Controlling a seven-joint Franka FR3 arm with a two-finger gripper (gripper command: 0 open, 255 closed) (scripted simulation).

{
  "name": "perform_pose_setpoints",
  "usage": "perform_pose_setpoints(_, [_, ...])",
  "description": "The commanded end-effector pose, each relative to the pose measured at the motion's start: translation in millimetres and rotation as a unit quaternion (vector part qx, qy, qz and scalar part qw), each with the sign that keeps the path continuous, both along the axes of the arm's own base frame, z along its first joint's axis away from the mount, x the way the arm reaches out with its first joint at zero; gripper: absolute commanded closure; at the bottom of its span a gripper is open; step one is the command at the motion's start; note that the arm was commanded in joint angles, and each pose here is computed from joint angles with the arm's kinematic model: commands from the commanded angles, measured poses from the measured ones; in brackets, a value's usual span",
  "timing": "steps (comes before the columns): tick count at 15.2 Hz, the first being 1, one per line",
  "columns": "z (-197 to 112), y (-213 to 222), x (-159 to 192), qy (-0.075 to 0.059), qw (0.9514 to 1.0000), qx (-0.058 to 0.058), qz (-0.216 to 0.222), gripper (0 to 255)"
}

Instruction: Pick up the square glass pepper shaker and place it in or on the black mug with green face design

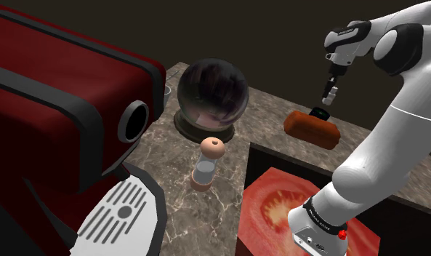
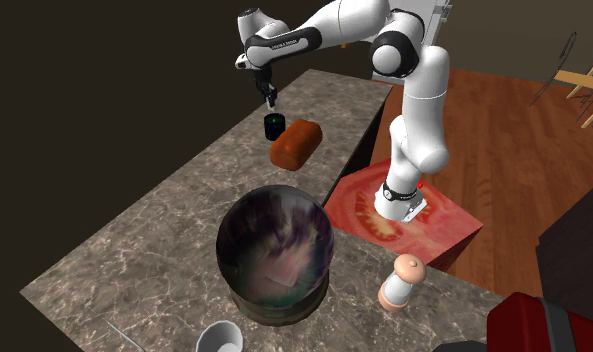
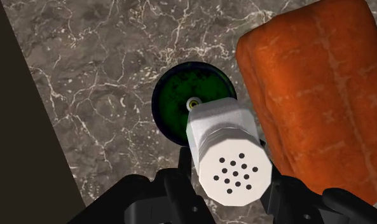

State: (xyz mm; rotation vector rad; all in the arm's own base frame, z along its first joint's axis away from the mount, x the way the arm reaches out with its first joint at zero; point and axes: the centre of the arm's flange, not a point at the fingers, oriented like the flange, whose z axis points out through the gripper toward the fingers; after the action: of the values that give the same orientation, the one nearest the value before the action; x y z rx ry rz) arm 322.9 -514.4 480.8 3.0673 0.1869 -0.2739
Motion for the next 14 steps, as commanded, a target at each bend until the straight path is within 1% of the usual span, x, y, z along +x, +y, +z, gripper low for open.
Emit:
perform_pose_setpoints(1, [-10.6,-0.4,-0.2,0.000,1.0000,0.000,0.000,255])
perform_pose_setpoints(9, [-52.9,-0.4,-0.2,0.000,1.0000,0.000,0.000,255])
perform_pose_setpoints(14, [-52.9,-0.4,-0.2,0.000,1.0000,0.000,0.000,255])
